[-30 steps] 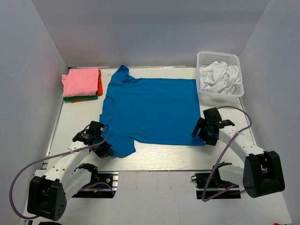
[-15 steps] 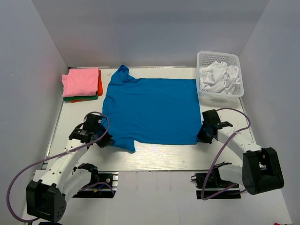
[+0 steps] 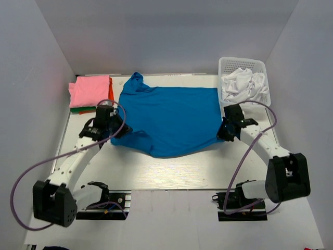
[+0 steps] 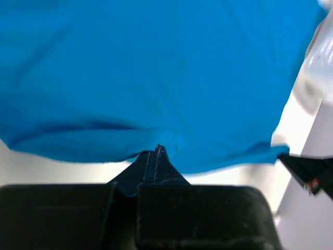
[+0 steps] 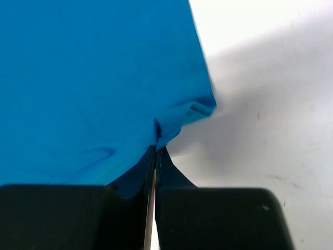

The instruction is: Fold and stack the t-shirts

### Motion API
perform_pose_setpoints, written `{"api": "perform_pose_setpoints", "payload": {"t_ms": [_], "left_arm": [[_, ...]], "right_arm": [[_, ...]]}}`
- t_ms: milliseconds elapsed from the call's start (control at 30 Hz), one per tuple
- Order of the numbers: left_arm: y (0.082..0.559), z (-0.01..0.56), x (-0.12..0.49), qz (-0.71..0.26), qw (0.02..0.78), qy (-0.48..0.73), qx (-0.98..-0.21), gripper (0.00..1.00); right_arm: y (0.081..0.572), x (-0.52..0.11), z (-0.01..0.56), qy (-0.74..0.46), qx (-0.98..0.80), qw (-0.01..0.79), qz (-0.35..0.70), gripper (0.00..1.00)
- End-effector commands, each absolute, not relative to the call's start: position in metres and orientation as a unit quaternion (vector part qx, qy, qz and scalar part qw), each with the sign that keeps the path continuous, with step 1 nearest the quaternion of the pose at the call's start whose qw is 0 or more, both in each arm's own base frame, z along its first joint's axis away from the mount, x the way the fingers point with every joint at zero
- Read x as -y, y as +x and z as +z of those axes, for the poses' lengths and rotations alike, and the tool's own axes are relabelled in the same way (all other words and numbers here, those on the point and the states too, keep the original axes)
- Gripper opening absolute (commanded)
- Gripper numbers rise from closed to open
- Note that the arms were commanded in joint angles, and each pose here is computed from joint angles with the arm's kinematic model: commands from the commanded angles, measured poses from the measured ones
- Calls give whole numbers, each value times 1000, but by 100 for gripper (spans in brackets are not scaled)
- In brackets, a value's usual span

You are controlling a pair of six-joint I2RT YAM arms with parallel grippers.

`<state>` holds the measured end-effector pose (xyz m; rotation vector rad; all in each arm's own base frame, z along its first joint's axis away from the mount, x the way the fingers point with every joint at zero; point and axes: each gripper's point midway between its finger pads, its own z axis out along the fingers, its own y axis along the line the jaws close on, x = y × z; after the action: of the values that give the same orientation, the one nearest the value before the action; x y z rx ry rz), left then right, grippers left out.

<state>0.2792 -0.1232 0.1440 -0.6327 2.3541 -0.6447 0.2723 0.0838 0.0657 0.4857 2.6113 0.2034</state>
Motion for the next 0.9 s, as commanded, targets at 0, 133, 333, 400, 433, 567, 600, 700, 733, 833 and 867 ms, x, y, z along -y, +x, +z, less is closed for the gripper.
{"api": "perform_pose_setpoints", "payload": {"t_ms": [0, 133, 333, 400, 433, 567, 600, 700, 733, 833, 867], "left_arm": [[335, 184, 117, -239, 398, -231, -855, 0], [381, 203, 121, -229, 437, -213, -843, 0], [441, 202, 110, -171, 473, -207, -839, 0], [465, 192, 108, -147, 475, -200, -844, 0], [475, 190, 105, -132, 482, -200, -843, 0], [527, 171, 90, -60, 476, -204, -853, 47], [532, 169, 89, -60, 464, -203, -860, 76], [533, 167, 96, -60, 437, -175, -880, 100], [532, 166, 99, -65, 434, -163, -884, 100], [504, 159, 97, -72, 426, -158, -888, 100], [491, 179, 99, -83, 439, -160, -880, 100]], "right_arm": [[303, -81, 88, 169, -945, 272, 64, 0], [336, -85, 99, 172, -940, 286, 67, 0], [370, -77, 95, 194, -937, 288, 42, 0], [386, -75, 91, 200, -935, 291, 37, 0], [389, -73, 90, 205, -935, 289, 31, 16], [409, -68, 95, 209, -932, 295, 7, 42], [410, -69, 98, 206, -932, 298, 5, 47], [406, -76, 112, 181, -932, 315, 18, 68], [402, -83, 109, 168, -935, 312, 30, 74], [387, -100, 105, 140, -938, 310, 61, 90], [382, -110, 102, 125, -941, 304, 76, 90]]}}
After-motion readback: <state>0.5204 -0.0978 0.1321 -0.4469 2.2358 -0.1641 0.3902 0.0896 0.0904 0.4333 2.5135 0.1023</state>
